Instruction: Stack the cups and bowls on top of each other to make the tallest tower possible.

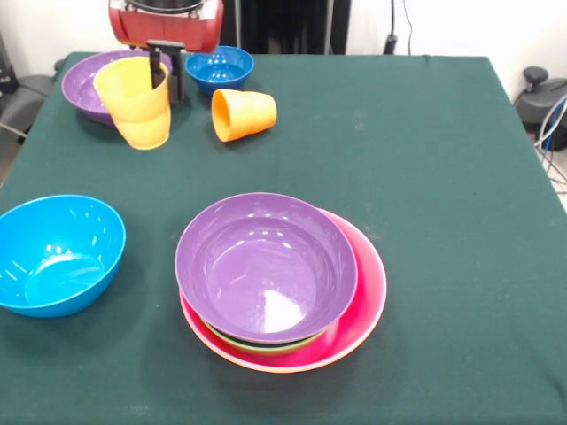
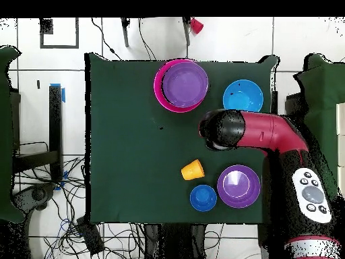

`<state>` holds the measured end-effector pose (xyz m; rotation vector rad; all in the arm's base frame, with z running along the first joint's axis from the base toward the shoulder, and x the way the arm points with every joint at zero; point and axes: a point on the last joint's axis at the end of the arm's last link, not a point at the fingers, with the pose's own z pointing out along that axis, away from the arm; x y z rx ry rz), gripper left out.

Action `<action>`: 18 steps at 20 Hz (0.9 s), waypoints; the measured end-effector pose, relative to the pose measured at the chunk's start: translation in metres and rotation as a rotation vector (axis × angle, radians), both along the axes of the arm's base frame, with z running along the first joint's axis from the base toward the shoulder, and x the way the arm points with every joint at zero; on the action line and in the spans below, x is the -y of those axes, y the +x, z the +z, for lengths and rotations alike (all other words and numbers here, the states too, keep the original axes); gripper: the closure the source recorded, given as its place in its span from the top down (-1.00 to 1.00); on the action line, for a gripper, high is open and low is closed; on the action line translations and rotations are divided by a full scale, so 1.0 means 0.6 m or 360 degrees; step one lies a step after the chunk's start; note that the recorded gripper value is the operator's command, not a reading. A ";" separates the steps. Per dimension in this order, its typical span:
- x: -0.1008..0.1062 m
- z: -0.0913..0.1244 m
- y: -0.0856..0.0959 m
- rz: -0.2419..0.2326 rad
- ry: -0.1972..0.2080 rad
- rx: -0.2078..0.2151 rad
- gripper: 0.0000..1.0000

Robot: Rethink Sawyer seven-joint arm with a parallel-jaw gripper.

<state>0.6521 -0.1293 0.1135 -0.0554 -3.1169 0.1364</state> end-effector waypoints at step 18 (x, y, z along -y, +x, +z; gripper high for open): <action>-0.090 0.031 0.170 0.0077 -0.0103 0.0050 -1.00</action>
